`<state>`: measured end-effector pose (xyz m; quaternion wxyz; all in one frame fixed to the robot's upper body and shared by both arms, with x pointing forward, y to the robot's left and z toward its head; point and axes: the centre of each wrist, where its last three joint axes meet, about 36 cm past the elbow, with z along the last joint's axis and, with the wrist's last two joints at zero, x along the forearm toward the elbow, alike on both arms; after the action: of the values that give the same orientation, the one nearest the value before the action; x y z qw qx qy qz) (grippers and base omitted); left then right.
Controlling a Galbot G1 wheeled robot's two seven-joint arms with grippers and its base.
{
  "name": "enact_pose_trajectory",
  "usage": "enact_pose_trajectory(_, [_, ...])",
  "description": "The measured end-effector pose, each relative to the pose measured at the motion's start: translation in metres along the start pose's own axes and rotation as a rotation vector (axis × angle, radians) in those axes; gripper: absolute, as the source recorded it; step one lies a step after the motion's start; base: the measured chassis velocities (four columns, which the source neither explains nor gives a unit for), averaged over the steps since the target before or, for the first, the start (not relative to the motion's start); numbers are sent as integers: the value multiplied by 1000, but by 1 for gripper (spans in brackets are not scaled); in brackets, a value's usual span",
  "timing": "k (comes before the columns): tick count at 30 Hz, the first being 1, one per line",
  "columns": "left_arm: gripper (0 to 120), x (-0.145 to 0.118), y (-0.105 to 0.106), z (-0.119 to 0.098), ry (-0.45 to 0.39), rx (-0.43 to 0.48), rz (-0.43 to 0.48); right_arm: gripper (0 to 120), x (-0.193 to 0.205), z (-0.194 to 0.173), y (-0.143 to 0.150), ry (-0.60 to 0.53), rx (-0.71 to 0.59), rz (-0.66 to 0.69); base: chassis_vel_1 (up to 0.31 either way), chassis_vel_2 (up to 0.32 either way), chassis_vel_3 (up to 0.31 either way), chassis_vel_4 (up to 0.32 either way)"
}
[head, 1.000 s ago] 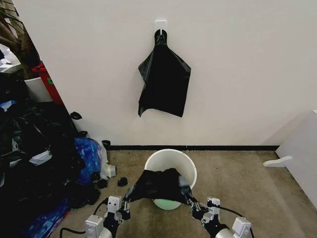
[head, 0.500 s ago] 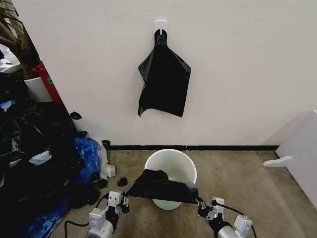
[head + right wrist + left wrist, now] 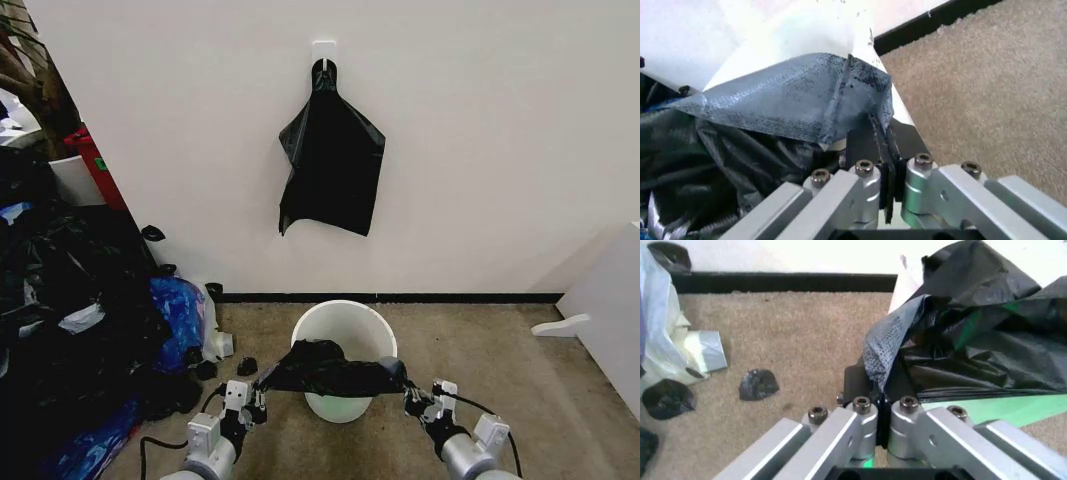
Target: Place the garbage bag over the trash bin.
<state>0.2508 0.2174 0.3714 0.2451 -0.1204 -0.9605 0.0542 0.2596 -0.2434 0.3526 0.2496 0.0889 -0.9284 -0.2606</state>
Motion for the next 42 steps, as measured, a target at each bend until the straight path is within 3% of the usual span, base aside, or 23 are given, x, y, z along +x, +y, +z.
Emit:
enact_pose_trajectory(8, [0, -7, -5, -3, 17, 64, -15, 0, 0, -9, -7, 0, -4, 9, 0, 0, 0, 0])
enact_pose_trajectory(21, [0, -9, -3, -29, -27, 86, -25, 0, 0, -21, -5, -3, -16, 7, 0, 0, 0, 0])
enact_pose_trajectory(42, [0, -34, -7, 7, 64, 145, -63, 0, -21, -22, -20, 91, 8, -61, 0, 0, 0, 0])
